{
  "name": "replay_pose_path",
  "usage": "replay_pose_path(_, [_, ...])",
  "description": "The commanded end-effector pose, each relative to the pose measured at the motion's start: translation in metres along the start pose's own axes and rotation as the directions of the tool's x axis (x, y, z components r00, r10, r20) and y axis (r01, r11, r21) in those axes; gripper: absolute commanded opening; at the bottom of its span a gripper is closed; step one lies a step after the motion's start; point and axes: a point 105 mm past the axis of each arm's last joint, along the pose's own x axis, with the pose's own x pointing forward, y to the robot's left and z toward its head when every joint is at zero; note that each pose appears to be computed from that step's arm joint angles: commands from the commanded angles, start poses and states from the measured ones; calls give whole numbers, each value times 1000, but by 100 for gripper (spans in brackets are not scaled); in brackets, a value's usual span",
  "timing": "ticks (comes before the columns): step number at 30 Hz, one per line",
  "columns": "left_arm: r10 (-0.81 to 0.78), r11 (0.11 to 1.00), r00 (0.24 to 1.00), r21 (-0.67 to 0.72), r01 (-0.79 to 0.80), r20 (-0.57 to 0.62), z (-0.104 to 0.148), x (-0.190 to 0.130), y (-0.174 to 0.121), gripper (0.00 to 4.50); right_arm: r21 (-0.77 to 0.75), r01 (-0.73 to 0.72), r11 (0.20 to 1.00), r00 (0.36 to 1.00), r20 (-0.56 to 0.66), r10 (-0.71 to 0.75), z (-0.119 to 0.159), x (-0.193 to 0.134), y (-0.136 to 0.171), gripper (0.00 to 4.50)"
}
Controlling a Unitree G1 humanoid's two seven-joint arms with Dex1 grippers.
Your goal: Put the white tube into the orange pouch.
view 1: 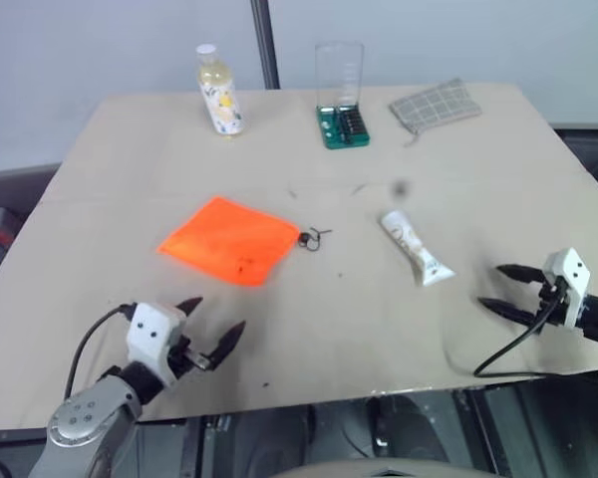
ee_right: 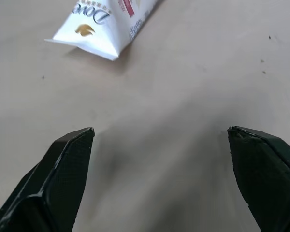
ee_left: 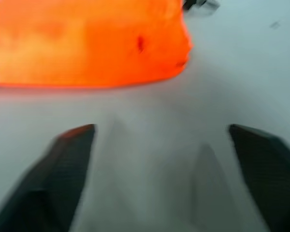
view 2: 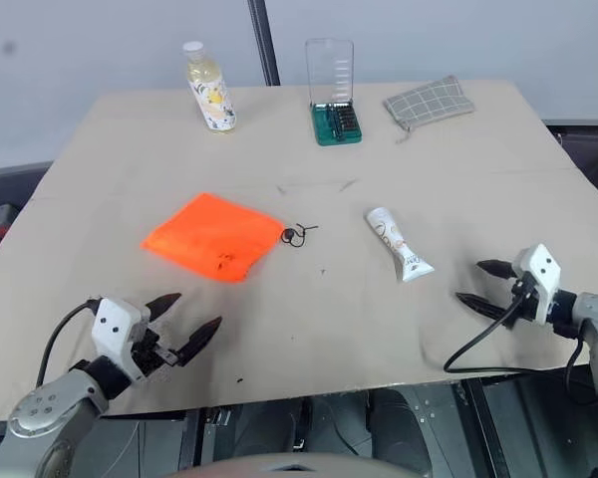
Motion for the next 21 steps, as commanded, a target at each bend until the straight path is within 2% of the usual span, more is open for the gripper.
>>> replay_pose_path(1, [-39,998,997,44,36,61,22,5,-7,447,-53,28,998,999,42,-26,18,-2,-5,450])
replay_pose_path(4, [-20,996,995,93,11,96,37,19,-8,447,-85,65,994,997,38,-62,25,7,-8,450])
replay_pose_path(7, [11,984,995,176,-29,102,45,35,-4,447,-83,45,996,997,65,-40,36,15,-2,450])
replay_pose_path(10, [2,960,996,280,-27,90,49,52,-9,447,-43,-59,997,986,153,65,58,21,18,450])
replay_pose_path(15, [-2,930,999,367,-17,50,45,79,-20,447,-99,-233,967,944,216,249,88,31,60,450])
replay_pose_path(18, [24,899,999,437,-32,23,40,88,-20,447,-145,-264,953,928,232,293,99,35,74,450])
replay_pose_path(21, [79,886,995,452,-100,65,48,93,-18,447,-146,-282,948,919,242,311,104,37,81,450])
